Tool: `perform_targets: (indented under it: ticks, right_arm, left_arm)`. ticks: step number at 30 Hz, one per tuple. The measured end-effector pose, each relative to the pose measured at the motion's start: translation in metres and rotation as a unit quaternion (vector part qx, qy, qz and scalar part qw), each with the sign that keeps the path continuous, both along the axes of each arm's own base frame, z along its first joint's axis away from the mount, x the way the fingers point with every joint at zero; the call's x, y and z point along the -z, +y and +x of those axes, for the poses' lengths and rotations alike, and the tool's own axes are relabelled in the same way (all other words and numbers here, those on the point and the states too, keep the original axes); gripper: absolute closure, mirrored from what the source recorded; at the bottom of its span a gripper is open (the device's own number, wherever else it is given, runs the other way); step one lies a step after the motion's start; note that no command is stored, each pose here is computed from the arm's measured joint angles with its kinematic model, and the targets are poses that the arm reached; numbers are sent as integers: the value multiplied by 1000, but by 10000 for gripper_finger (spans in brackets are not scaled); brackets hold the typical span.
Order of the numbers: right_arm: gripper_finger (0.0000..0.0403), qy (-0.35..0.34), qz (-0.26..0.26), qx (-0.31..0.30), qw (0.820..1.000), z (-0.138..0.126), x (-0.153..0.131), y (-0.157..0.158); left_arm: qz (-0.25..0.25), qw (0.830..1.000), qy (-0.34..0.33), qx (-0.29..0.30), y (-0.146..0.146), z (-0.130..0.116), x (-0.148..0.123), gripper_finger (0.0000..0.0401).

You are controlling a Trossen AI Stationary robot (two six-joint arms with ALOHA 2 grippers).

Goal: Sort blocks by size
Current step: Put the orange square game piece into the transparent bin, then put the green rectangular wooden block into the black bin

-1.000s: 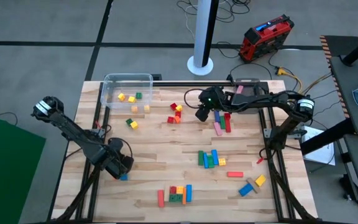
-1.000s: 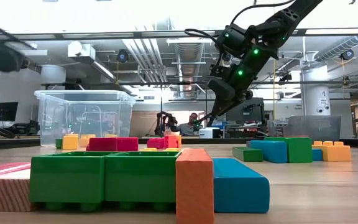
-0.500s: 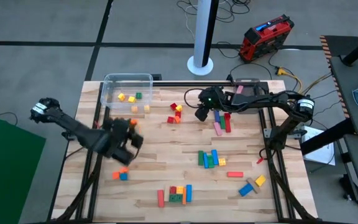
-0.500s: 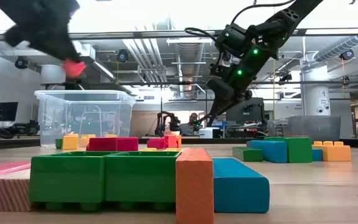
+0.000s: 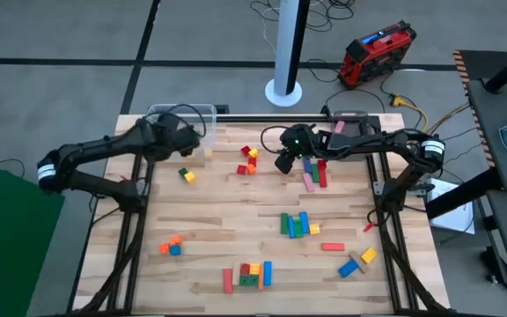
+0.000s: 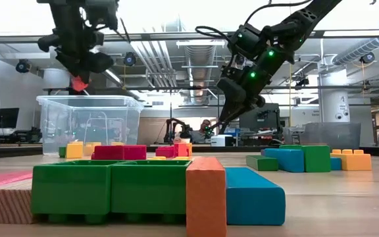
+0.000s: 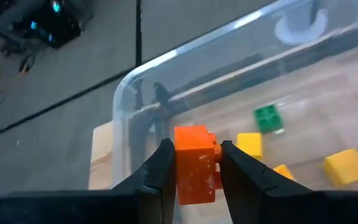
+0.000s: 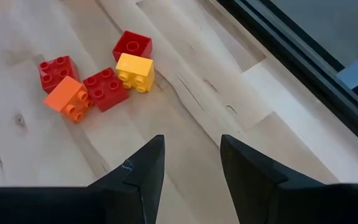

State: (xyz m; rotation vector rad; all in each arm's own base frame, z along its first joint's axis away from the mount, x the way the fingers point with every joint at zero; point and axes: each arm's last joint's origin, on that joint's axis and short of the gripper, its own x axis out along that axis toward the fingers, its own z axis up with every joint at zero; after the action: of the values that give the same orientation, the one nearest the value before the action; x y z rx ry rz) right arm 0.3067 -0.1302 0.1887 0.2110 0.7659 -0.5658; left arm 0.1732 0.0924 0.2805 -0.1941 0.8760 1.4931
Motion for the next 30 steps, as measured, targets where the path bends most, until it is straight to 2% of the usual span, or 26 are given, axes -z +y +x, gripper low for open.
perform_targets:
  ticks: [3, 11, 15, 18, 20, 22, 23, 24, 27, 30]
  right_arm:
    - [260, -1, 1, 1, 1000, 0, 0, 0]
    - [256, -2, 0, -4, 1000, 1, 0, 3]
    - [259, -35, -38, -33, 998, 13, -18, 3]
    - [273, -77, -49, -92, 992, 27, -40, 6]
    - [288, -108, -14, -171, 979, 34, -51, 14]
    - [307, -118, 43, -269, 955, 38, -55, 28]
    - [318, -112, 65, -288, 949, 39, -56, 35]
    - [330, -98, 76, -280, 952, 40, -56, 42]
    - [367, -4, 77, -205, 976, 35, -48, 62]
    - [388, 98, 126, -186, 969, 22, -39, 84]
  left_arm:
    - [-3, 1000, 11, -17, 7, -5, 2, 299]
    - [-1, 1000, 19, -15, 8, -5, 3, 255]
    - [0, 1000, 18, -11, 7, -4, 2, 246]
    - [0, 1000, 18, -6, 5, -3, 2, 244]
    - [1, 1000, 18, 4, 1, -1, 2, 244]
    - [1, 1000, 20, 22, -4, 1, 2, 244]
    - [1, 999, 23, 33, -7, 3, 2, 244]
    - [0, 999, 25, 45, -11, 5, 2, 244]
    - [2, 996, 26, 85, -25, 11, 2, 244]
    - [4, 990, 24, 138, -45, 17, 2, 244]
